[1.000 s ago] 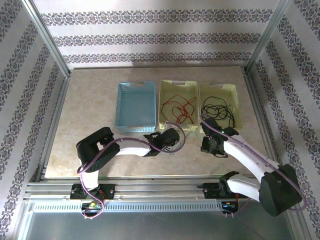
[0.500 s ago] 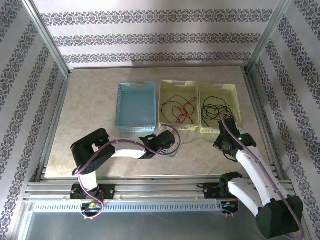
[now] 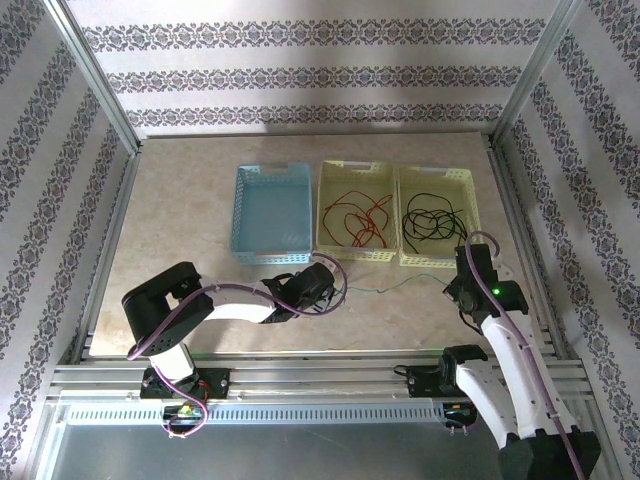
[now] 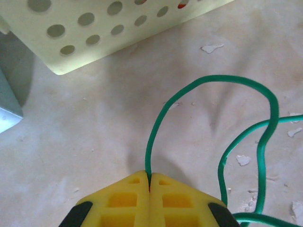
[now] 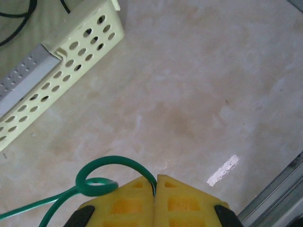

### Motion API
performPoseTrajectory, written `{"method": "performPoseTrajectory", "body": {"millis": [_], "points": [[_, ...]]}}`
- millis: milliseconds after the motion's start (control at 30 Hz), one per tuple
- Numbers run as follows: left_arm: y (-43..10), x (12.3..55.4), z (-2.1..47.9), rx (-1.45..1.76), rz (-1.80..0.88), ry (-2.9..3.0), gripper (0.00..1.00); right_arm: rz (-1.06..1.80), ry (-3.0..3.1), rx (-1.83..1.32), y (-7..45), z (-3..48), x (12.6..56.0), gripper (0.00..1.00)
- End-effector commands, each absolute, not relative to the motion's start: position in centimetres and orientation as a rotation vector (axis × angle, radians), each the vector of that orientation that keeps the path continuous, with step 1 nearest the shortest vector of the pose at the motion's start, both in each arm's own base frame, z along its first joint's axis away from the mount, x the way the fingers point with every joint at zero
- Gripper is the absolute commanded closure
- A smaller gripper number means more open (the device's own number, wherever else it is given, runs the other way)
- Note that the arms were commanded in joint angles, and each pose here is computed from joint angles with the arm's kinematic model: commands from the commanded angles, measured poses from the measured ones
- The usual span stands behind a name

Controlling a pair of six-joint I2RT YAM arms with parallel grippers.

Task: Untangle the cables

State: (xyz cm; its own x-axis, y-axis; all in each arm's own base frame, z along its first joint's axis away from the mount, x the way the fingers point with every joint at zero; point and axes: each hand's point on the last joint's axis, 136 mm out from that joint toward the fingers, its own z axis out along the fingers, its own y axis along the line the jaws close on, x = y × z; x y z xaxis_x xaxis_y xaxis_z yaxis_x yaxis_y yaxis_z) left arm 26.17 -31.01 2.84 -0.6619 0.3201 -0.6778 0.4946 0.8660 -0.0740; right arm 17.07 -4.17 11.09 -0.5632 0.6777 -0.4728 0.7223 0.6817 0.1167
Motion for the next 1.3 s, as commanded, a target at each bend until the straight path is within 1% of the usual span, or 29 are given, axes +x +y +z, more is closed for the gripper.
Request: {"method": "performPoseTrajectory", "body": {"millis": [0,167,267,333,467,500,567,633,733,800,867,933,967,1000,1167,1267], "points": [[-29.6,25.5,1.6,0.636,-0.288,2.386,1.00,-0.197,2.319,1.102,-5.7,13.4,17.0,1.00],[-26.9,25.9,0.4,0.563,-0.158,2.432,1.00,-0.366,2.191,1.118,-8.4,16.8,16.0,1.00],[-25.7,25.8,0.0,0.527,-0.131,2.454,1.00,-0.377,2.153,1.146,-9.1,17.7,15.9,1.00],[-25.7,25.5,-0.1,0.541,-0.140,2.459,1.00,-0.321,2.155,1.114,-8.7,18.0,16.9,1.00],[-27.2,25.2,0.5,0.571,-0.249,2.438,1.00,-0.059,2.135,0.946,-5.6,19.5,20.0,1.00],[-27.8,25.3,1.0,0.571,-0.291,2.414,0.97,-0.015,2.133,0.899,-4.8,20.1,20.6,1.00],[-28.8,25.5,2.1,0.575,-0.362,2.368,0.87,0.059,2.156,0.796,-2.7,20.9,21.8,1.00],[-29.6,25.9,3.5,0.569,-0.405,2.319,0.80,0.143,2.193,0.681,0.1,21.2,23.2,1.00],[-30.1,27.0,6.3,0.520,-0.427,2.239,0.70,0.251,2.240,0.492,5.5,21.4,25.6,1.00],[-29.8,28.0,8.8,0.447,-0.419,2.175,0.61,0.287,2.255,0.352,9.7,21.6,27.4,1.00],[-28.0,29.1,11.3,0.311,-0.360,2.116,0.53,0.315,2.276,0.249,13.5,21.7,29.2,1.00],[-24.6,30.0,13.7,0.102,-0.249,2.061,0.46,0.339,2.304,0.156,16.9,21.6,31.0,1.00],[-22.1,30.2,14.9,-0.023,-0.174,2.033,0.44,0.340,2.319,0.116,18.5,21.6,31.9,1.00],[-19.8,30.0,15.9,-0.128,-0.104,2.006,0.44,0.342,2.343,0.077,19.9,21.4,32.8,1.00],[-11.8,27.4,19.0,-0.418,0.093,1.904,0.41,0.358,2.479,-0.115,26.3,19.2,36.0,1.00],[-8.9,25.9,19.7,-0.487,0.171,1.874,0.41,0.351,2.562,-0.204,29.2,17.3,37.8,1.00]]}}
